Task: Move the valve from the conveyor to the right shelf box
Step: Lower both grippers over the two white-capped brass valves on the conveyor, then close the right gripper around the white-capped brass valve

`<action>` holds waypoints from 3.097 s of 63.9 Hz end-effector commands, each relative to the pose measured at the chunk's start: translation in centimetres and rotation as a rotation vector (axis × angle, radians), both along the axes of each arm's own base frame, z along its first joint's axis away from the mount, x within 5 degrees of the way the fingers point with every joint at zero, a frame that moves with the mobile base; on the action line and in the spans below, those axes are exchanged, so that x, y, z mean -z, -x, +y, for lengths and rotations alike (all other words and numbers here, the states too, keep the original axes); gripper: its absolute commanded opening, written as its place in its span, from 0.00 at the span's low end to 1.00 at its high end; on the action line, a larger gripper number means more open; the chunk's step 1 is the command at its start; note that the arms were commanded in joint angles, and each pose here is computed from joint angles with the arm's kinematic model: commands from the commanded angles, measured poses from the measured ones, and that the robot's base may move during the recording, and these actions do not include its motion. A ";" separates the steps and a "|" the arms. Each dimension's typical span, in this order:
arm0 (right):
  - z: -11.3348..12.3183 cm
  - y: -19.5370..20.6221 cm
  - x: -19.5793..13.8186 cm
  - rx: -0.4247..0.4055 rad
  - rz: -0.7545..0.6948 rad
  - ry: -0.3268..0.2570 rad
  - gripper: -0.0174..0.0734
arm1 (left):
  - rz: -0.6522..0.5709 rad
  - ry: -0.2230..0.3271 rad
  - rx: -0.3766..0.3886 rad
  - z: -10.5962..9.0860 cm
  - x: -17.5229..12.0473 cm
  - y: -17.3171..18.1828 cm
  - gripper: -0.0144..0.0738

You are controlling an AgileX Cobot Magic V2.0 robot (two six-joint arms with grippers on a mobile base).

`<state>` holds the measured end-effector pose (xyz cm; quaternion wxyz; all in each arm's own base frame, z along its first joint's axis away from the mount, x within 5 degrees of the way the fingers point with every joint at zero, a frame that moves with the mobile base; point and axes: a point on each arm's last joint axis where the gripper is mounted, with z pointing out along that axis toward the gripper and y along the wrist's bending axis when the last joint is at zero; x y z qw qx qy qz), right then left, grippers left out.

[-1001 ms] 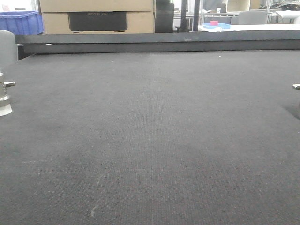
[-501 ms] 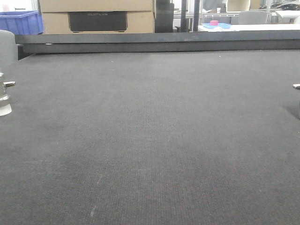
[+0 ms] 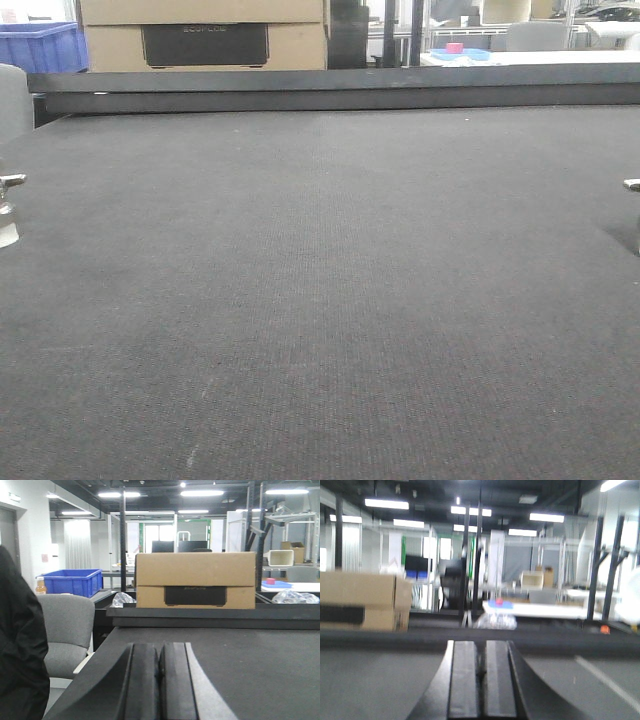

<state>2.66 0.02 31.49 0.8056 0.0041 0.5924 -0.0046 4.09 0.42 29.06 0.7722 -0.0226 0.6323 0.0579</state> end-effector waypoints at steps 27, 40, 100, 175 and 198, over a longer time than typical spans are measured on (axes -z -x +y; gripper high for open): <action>-0.1 -5.4 -3.8 -0.001 0.215 -0.008 0.82 | 0.261 0.056 0.073 -0.1 -8.5 -4.5 0.85; 0.0 -8.1 -5.7 -0.021 0.448 -0.007 0.82 | 0.391 0.133 0.176 -1.0 -9.1 -6.0 0.85; 1.8 -28.8 0.1 -0.130 1.520 0.106 0.82 | 0.449 0.117 0.250 -1.8 -9.2 -7.0 0.85; 1.6 -32.0 5.3 -0.113 1.613 0.149 0.02 | 0.521 0.116 0.257 -1.9 -8.6 -6.8 0.85; 2.2 -27.4 -2.4 -0.163 1.308 0.050 0.02 | 0.707 0.099 0.244 -2.0 -10.3 -9.6 0.84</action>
